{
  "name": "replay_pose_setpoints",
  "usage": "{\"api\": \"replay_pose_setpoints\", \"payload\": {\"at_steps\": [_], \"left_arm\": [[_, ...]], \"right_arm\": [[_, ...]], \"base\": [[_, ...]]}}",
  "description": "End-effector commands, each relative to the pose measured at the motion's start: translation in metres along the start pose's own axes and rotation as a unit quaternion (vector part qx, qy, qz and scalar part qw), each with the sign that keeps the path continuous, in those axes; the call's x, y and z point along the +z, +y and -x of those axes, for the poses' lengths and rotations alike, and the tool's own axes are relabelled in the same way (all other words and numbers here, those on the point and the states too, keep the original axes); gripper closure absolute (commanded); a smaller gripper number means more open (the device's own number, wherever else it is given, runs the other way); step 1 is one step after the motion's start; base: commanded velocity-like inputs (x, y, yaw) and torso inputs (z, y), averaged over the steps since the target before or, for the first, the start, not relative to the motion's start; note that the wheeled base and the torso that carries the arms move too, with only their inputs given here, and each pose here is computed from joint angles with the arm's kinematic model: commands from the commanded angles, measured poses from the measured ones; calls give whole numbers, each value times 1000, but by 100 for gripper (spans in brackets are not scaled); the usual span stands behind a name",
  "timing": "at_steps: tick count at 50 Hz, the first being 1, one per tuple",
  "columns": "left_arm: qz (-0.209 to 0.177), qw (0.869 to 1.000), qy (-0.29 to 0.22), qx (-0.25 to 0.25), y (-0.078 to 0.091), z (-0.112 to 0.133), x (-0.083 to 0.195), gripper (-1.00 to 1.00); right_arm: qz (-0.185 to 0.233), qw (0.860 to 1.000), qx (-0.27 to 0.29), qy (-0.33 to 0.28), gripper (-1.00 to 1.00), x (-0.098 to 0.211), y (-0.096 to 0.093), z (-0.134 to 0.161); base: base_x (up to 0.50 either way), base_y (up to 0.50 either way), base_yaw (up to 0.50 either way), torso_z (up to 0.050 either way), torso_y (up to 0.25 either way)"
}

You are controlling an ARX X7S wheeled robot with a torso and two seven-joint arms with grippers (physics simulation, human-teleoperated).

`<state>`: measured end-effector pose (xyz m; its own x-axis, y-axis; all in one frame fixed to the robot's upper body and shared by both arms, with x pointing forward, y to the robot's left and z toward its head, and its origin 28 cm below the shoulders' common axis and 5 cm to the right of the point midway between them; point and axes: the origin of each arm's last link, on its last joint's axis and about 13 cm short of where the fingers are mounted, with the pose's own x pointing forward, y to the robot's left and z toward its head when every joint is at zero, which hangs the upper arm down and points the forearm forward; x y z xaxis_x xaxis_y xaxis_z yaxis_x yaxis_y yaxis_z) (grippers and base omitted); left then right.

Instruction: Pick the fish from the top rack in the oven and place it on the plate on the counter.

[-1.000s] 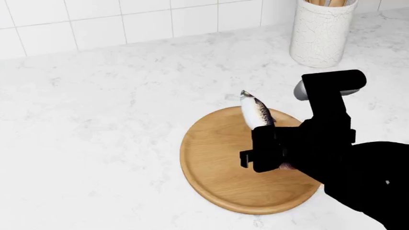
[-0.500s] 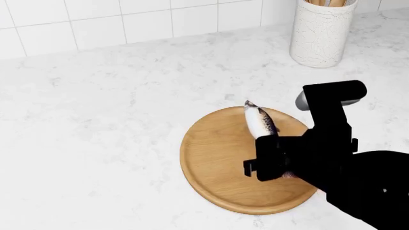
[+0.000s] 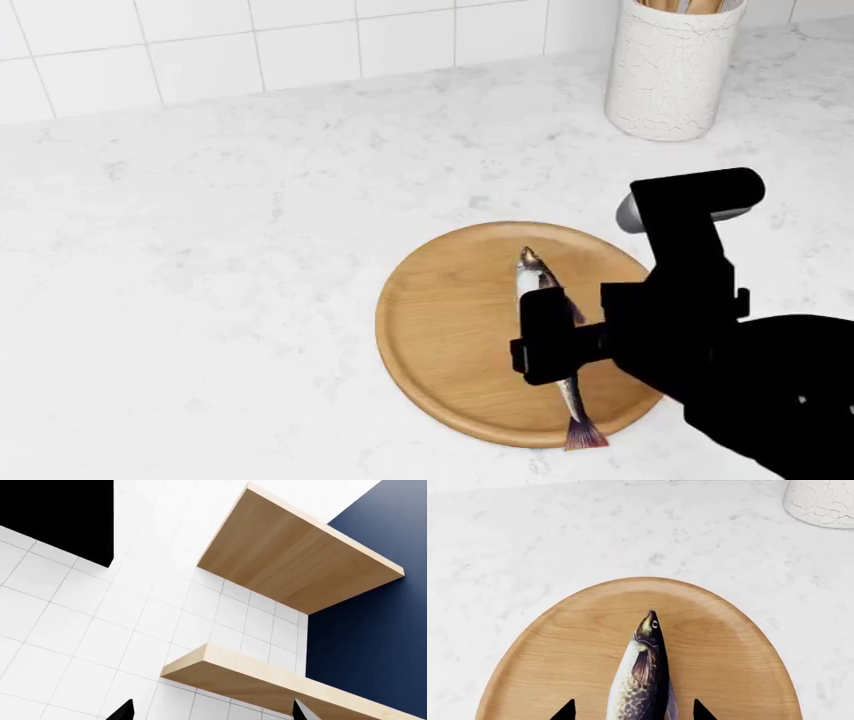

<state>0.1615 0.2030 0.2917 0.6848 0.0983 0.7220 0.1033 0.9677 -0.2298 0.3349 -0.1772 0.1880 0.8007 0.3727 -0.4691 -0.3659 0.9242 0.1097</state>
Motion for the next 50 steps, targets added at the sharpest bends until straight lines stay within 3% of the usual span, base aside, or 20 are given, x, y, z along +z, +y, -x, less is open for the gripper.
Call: {"api": "replay_pose_setpoints", "payload": {"at_steps": [1, 15, 16, 17, 18, 19, 23, 25, 26, 28, 31, 32, 33, 35, 38, 40, 41, 42, 43, 50], "left_arm": [[1, 1000, 0, -2, 0, -1, 1, -100], [-1, 1000, -5, -5, -2, -1, 5, -100], [-5, 999, -29, -16, -8, 2, 26, -100], [-5, 999, -32, -18, -10, 2, 30, -100], [-4, 999, -35, -20, -11, 2, 32, -100], [-4, 999, -36, -21, -11, 1, 33, -100], [-3, 999, -44, -25, -13, 1, 40, -100], [-3, 999, -47, -26, -13, 1, 43, -100], [-2, 998, -50, -28, -14, 1, 46, -100], [0, 998, -60, -33, -13, -1, 55, -100], [2, 997, -69, -36, -12, -2, 66, -100], [5, 996, -74, -40, -14, -4, 72, -100], [7, 996, -76, -41, -14, -4, 73, -100], [10, 996, -81, -45, -17, -5, 75, -100], [10, 995, -86, -50, -20, -7, 78, -100], [10, 995, -88, -50, -19, -6, 78, -100], [10, 995, -90, -49, -19, -6, 78, -100], [9, 995, -91, -48, -18, -6, 77, -100], [9, 995, -92, -46, -17, -5, 76, -100], [0, 997, -73, -32, -4, 3, 58, -100]], "right_arm": [[6, 1000, -2, -1, -100, 1, -1, 1], [3, 1000, -4, -19, -100, 7, 1, 8], [12, 986, -1, -163, -100, 75, 14, 58], [67, 975, 29, -210, -100, 88, 37, 77], [98, 963, 47, -246, -100, 99, 52, 94], [102, 960, 48, -258, -100, 104, 56, 100], [126, 920, 53, -368, -100, 132, 85, 150], [152, 886, 55, -435, -100, 136, 102, 171], [152, 855, 64, -492, -100, 137, 116, 188], [173, 814, 68, -550, -100, 129, 139, 214], [180, 776, 57, -602, -100, 124, 159, 245], [197, 747, 32, -634, -100, 120, 170, 264], [213, 737, 19, -641, -100, 118, 174, 268], [245, 701, -20, -670, -100, 107, 182, 284], [265, 687, -49, -675, -100, 90, 188, 283], [251, 689, -54, -678, -100, 77, 191, 275], [220, 701, -52, -676, -100, 73, 191, 270], [253, 695, -60, -670, -100, 64, 191, 262], [206, 713, -68, -666, -100, 55, 189, 251], [183, 733, -118, -645, -100, 28, 175, 200]], "base": [[0, 0, 0, 0, 0], [0, 0, 0, 0, 0], [0, 0, 0, 0, 0], [0, 0, 0, 0, 0], [0, 0, 0, 0, 0], [0, 0, 0, 0, 0], [0, 0, 0, 0, 0], [0, 0, 0, 0, 0], [0, 0, 0, 0, 0], [0, 0, 0, 0, 0], [0, 0, 0, 0, 0], [0, 0, 0, 0, 0], [0, 0, 0, 0, 10], [0, 0, 0, 0, 0], [0, 0, 0, 0, 0], [0, 0, 0, 0, 0], [0, 0, 0, 0, 0], [0, 0, 0, 0, 0], [0, 0, 0, 0, 0], [0, 0, 0, 0, 0]]}}
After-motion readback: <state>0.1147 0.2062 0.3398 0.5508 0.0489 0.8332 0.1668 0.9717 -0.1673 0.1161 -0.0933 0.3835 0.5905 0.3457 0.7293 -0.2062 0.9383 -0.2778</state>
